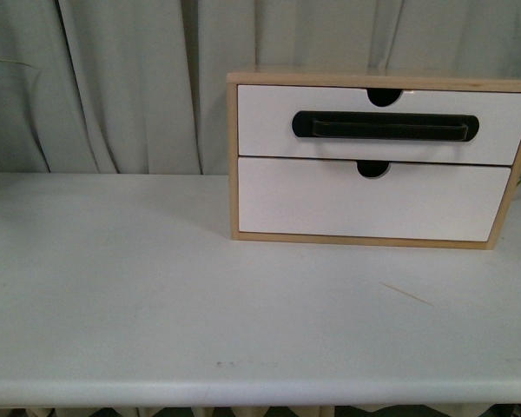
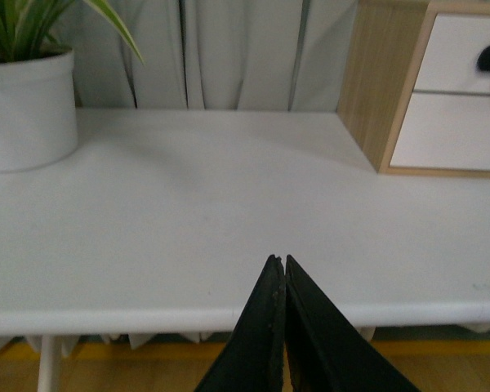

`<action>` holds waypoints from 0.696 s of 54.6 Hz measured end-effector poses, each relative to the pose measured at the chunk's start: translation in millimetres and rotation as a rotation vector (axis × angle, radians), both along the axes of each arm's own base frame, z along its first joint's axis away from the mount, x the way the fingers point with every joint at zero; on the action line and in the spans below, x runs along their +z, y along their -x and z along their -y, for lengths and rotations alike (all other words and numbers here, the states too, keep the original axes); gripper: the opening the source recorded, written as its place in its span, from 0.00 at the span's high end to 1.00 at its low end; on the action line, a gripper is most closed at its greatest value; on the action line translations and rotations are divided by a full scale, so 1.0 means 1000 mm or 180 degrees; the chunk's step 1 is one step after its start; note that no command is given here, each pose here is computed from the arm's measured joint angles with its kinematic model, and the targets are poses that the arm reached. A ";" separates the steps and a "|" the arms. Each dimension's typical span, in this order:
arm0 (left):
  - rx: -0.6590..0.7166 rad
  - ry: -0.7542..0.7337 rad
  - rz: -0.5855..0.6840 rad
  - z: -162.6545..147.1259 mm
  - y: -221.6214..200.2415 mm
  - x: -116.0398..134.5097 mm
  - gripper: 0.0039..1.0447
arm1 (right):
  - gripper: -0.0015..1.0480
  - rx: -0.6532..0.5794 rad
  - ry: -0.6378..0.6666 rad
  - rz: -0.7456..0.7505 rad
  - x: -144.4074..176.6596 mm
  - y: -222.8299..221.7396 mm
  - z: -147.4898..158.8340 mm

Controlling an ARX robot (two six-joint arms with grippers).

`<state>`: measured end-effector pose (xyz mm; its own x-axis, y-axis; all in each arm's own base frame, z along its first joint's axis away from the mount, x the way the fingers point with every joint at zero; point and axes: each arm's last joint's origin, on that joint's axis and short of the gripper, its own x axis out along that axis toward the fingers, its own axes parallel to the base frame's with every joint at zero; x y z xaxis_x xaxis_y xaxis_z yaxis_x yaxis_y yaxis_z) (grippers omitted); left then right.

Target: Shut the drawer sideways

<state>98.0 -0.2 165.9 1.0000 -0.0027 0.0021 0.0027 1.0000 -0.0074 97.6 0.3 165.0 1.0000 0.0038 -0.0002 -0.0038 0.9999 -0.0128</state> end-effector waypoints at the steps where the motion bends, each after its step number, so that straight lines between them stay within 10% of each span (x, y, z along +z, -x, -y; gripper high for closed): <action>1: 0.0000 0.0000 0.0010 0.000 0.000 0.000 0.96 | 0.99 0.0001 0.0000 0.0000 0.000 0.000 0.000; 11: 0.0000 0.0000 0.0011 0.000 0.001 0.000 0.91 | 0.97 0.0000 0.0001 0.0000 0.000 0.000 0.000; 38: 0.0000 -0.0001 0.0011 0.000 0.001 0.000 0.04 | 0.11 0.0000 0.0000 0.0000 0.000 0.000 0.000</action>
